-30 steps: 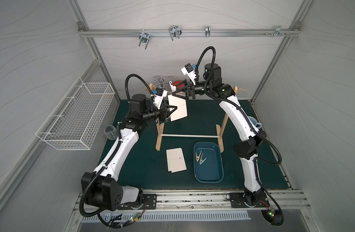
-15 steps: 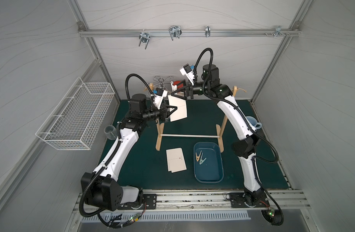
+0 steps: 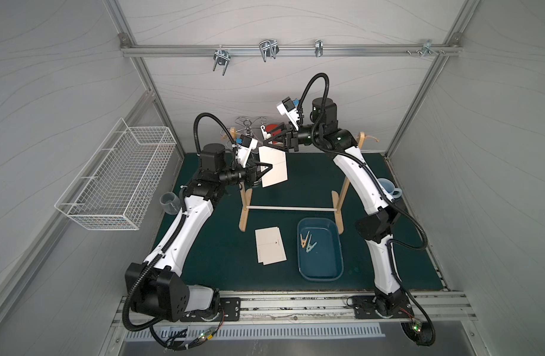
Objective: Remove the postcards from the strings
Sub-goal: Remove the clamp from the clothesline.
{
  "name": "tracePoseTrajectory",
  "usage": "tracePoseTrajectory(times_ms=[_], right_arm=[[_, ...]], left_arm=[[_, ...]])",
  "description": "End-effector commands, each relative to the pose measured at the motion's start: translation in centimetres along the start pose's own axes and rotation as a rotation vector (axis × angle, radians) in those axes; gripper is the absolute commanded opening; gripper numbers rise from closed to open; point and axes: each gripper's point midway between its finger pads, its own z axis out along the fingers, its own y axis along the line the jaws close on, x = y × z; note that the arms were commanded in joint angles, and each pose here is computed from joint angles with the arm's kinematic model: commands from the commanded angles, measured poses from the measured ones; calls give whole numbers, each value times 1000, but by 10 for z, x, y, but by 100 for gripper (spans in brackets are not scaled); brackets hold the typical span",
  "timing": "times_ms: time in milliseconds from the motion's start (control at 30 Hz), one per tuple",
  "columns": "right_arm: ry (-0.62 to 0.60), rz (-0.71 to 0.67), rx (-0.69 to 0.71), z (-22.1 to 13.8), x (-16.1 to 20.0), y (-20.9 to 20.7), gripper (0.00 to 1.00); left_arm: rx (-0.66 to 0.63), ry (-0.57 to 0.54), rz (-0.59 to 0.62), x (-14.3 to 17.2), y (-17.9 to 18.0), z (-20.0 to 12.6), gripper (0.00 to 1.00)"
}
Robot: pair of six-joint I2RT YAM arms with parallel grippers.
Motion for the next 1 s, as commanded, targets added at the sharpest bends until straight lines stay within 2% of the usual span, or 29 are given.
tracePoseTrajectory(times_ms=[0,967], right_arm=[[9,13,-70,-1,2,11,55],[3,24,-105,-6,0,12,33]], left_arm=[[31,-31,67,-18,-9,-2,0],[37,-32,67,-20,-10,-3,0]])
